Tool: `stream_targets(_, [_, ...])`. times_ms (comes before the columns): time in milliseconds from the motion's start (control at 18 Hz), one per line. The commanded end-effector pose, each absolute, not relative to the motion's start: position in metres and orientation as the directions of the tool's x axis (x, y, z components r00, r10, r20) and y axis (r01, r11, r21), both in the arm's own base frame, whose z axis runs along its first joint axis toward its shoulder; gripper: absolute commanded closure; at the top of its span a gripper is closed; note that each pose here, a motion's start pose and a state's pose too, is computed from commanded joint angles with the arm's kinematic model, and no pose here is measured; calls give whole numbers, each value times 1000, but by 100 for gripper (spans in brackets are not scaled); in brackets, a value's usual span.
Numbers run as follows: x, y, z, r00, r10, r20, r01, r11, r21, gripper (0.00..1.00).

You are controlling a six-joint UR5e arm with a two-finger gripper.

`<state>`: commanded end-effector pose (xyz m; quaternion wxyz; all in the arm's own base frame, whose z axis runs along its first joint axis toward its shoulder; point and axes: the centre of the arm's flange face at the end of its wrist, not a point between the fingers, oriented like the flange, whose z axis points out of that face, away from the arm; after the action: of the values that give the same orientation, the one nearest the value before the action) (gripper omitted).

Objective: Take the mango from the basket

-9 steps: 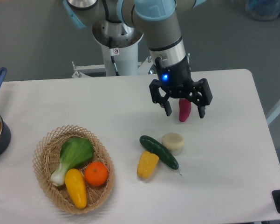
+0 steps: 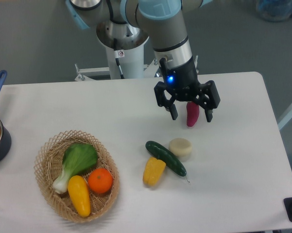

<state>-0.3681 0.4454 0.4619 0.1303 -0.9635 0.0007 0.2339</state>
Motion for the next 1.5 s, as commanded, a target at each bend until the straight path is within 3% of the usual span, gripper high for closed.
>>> stream_targets(833, [-285,513,438,920,264,-289,143,-914,-379,0])
stream_targets(1111, [-254,540,416,875,457,-157,362,-835,-414,0])
stream_targets(1222, [-244,553,405,862,494,-113,412,-813,-411,0])
stream_targets(1500, [-235,583,384,856,508,94,500,-769,-399,0])
